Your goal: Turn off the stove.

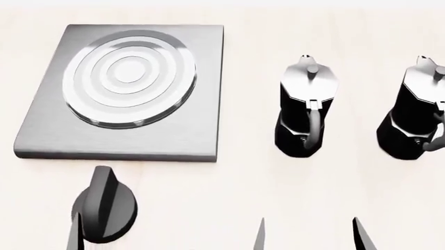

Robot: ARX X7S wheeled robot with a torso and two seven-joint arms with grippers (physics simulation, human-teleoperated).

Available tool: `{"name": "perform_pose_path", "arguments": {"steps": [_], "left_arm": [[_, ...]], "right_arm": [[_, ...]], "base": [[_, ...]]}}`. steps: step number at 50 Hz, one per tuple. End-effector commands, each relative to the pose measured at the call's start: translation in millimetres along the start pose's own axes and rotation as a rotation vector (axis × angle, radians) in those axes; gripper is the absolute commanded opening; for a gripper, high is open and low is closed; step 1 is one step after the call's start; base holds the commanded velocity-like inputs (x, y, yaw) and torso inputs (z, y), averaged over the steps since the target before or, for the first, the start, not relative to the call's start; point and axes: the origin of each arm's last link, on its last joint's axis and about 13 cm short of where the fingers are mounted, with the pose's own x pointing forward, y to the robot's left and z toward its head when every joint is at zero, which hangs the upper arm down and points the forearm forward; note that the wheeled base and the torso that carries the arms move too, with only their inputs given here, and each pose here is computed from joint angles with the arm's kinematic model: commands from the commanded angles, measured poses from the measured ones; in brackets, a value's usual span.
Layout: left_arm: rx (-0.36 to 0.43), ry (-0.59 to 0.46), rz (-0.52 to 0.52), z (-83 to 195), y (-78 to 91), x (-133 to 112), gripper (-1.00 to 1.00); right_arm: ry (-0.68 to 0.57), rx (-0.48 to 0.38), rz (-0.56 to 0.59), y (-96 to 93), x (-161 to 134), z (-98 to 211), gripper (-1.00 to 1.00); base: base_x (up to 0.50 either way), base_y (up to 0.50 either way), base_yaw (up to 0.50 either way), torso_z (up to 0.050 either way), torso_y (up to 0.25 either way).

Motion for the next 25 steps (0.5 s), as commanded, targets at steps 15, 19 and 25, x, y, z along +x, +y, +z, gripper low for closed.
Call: {"name": "perform_pose_path", "arguments": {"steps": [15,19,25], "left_arm": [[0.0,0.003,-0.006,-0.7,-0.8,-0.9,1.0],[-0.001,0.002,-0.007,-0.8,-1.2,-1.1,1.0],[-0.001,0.005,-0.015,-1.4,-2.3,-1.5,1.0]], "right_arm": [[0.002,0.0,0.0,0.0,-0.5,0.3,1.0],[0.001,0.0,0.0,-0.1,-0.6,0.4,1.0],[0.006,0.003,-0.001,-0.5,-0.2,-0.3,1.0]], "base": [[0.0,0.0,0.0,0.0,-0.045],[0.0,0.0,0.0,0.0,-0.027],[0.0,0.0,0.0,0.0,-0.007]]}}
